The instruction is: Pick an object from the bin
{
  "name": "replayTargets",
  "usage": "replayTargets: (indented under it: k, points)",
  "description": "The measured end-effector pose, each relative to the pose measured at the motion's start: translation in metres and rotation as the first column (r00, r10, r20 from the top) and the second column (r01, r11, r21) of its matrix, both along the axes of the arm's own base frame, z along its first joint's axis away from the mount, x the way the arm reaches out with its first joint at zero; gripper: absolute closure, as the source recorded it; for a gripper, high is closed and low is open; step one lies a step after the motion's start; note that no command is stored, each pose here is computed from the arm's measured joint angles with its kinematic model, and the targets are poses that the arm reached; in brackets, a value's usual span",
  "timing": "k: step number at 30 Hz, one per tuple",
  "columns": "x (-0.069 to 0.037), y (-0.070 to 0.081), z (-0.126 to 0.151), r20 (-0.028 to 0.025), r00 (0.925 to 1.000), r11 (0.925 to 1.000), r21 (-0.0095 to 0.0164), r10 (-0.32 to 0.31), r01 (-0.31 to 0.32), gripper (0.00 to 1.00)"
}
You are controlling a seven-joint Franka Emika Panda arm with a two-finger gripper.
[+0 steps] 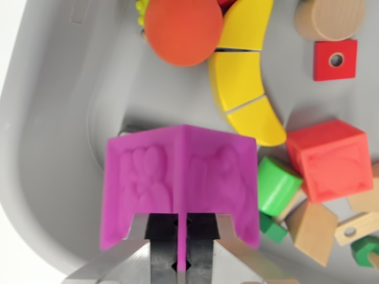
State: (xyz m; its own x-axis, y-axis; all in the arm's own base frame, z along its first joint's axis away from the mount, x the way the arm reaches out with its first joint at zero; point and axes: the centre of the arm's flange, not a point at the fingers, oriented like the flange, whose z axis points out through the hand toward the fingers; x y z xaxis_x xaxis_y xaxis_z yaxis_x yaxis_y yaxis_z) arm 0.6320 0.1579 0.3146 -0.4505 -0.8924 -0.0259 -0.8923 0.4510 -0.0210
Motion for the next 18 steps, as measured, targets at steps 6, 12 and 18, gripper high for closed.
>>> replayTargets:
  k: [6, 12, 18]
  points:
    - [-0.001, -0.001, 0.025, -0.0066, 1.0000, 1.0000, -0.0011, -0.001, 0.001, 1.00]
    - [-0.003, -0.001, 0.047, -0.0146, 0.9999, 1.0000, -0.0032, -0.002, 0.002, 1.00]
    - [-0.004, -0.002, 0.065, -0.0206, 0.9998, 1.0000, -0.0042, -0.003, 0.003, 1.00]
